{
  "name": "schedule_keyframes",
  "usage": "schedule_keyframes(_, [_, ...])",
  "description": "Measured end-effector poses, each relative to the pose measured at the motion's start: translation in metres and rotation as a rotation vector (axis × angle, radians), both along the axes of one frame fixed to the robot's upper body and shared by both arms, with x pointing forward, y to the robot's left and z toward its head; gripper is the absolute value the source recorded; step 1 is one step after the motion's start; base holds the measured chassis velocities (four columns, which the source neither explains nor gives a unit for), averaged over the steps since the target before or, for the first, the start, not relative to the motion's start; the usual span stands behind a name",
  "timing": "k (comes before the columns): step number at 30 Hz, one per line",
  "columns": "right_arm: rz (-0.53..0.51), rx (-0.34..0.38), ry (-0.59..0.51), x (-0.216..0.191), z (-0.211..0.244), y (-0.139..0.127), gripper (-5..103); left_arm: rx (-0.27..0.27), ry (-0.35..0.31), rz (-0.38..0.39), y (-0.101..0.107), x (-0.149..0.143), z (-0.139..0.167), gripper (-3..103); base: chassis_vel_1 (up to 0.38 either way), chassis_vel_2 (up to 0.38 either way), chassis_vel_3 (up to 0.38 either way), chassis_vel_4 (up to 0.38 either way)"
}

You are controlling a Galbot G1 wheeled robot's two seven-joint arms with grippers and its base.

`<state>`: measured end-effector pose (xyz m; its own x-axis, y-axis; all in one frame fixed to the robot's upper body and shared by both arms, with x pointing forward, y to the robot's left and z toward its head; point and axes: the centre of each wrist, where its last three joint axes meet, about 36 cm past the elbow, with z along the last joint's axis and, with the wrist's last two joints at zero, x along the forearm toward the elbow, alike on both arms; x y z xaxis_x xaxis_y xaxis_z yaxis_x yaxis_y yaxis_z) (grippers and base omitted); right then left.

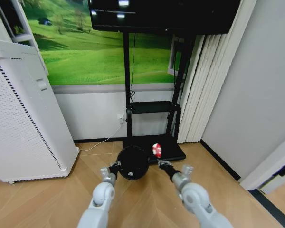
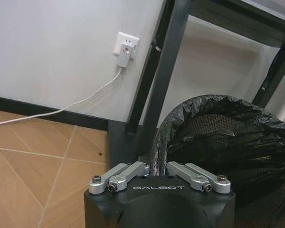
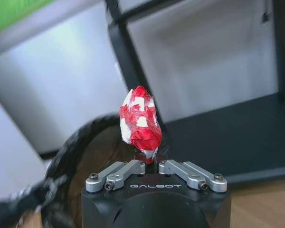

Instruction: Pick up the trash bin and place the garbage on the floor into it.

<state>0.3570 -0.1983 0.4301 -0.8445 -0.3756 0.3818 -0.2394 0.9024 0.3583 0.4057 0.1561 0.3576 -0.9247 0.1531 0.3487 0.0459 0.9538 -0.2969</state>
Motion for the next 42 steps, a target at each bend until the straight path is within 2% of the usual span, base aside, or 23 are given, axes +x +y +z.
schedule_keyframes(3, [0.028, -0.024, 0.035, -0.001, -0.006, 0.007, 8, -0.003, 0.0, -0.004, -0.003, -0.001, 0.0, 3, 0.0, 0.0, 0.0, 0.0])
schedule_keyframes(6, [0.047, -0.091, 0.051, -0.002, -0.02, 0.015, 25, -0.005, -0.005, -0.007, -0.004, -0.001, 0.001, 3, 0.0, 0.0, 0.0, 0.0])
schedule_keyframes(7, [0.047, -0.091, 0.051, -0.002, -0.02, 0.015, 25, -0.005, -0.005, -0.007, -0.004, -0.001, 0.001, 3, 0.0, 0.0, 0.0, 0.0])
schedule_keyframes(10, [0.064, -0.117, 0.057, -0.002, -0.022, 0.018, 41, -0.01, -0.014, -0.007, -0.003, -0.002, 0.004, 3, 0.0, 0.0, 0.0, 0.0])
schedule_keyframes(11, [0.064, -0.117, 0.057, -0.002, -0.022, 0.018, 41, -0.01, -0.014, -0.007, -0.003, -0.002, 0.004, 3, 0.0, 0.0, 0.0, 0.0])
schedule_keyframes(13, [0.042, -0.114, 0.04, 0.0, -0.019, 0.019, 51, -0.009, -0.019, -0.006, -0.002, -0.004, 0.006, 3, 0.0, 0.0, 0.0, 0.0])
schedule_keyframes(14, [0.042, -0.114, 0.04, 0.0, -0.019, 0.019, 51, -0.009, -0.019, -0.006, -0.002, -0.004, 0.006, 3, 0.0, 0.0, 0.0, 0.0])
schedule_keyframes(15, [0.021, -0.106, 0.022, 0.001, -0.014, 0.017, 57, -0.007, -0.023, -0.005, -0.001, -0.005, 0.008, 3, 0.0, 0.0, 0.0, 0.0])
schedule_keyframes(16, [-0.003, -0.101, 0.002, 0.003, -0.01, 0.014, 57, -0.002, -0.028, -0.001, 0.002, -0.006, 0.009, 3, 0.0, 0.0, 0.0, 0.0])
schedule_keyframes(18, [-0.069, -0.082, -0.074, 0.006, 0.007, 0.003, 68, 0.014, -0.051, 0.001, 0.011, -0.009, 0.015, 3, 0.0, 0.0, 0.0, 0.0])
schedule_keyframes(21, [-0.129, -0.09, -0.134, 0.007, 0.019, -0.007, 73, 0.034, -0.069, 0.006, 0.021, -0.011, 0.018, 3, 0.0, 0.0, 0.0, 0.0])
schedule_keyframes(23, [-0.225, -0.134, -0.239, 0.011, 0.033, -0.028, 84, 0.06, -0.095, 0.026, 0.04, -0.017, 0.027, 3, 0.0, 0.0, 0.0, 0.0])
schedule_keyframes(24, [-0.225, -0.134, -0.239, 0.011, 0.033, -0.028, 84, 0.06, -0.095, 0.026, 0.04, -0.017, 0.027, 3, 0.0, 0.0, 0.0, 0.0])
schedule_keyframes(27, [-0.301, -0.188, -0.316, 0.008, 0.04, -0.049, 98, 0.082, -0.118, 0.044, 0.058, -0.023, 0.034, 3, 0.0, 0.0, 0.0, 0.0])
schedule_keyframes(33, [-0.381, -0.279, -0.341, -0.014, 0.035, -0.085, 100, 0.113, -0.153, 0.08, 0.088, -0.03, 0.044, 3, 0.0, 0.0, 0.0, 0.0])
schedule_keyframes(42, [-0.401, -0.299, -0.31, -0.034, 0.027, -0.101, 100, 0.121, -0.17, 0.089, 0.099, -0.029, 0.051, 3, 0.006, -0.006, -0.005, 0.005])
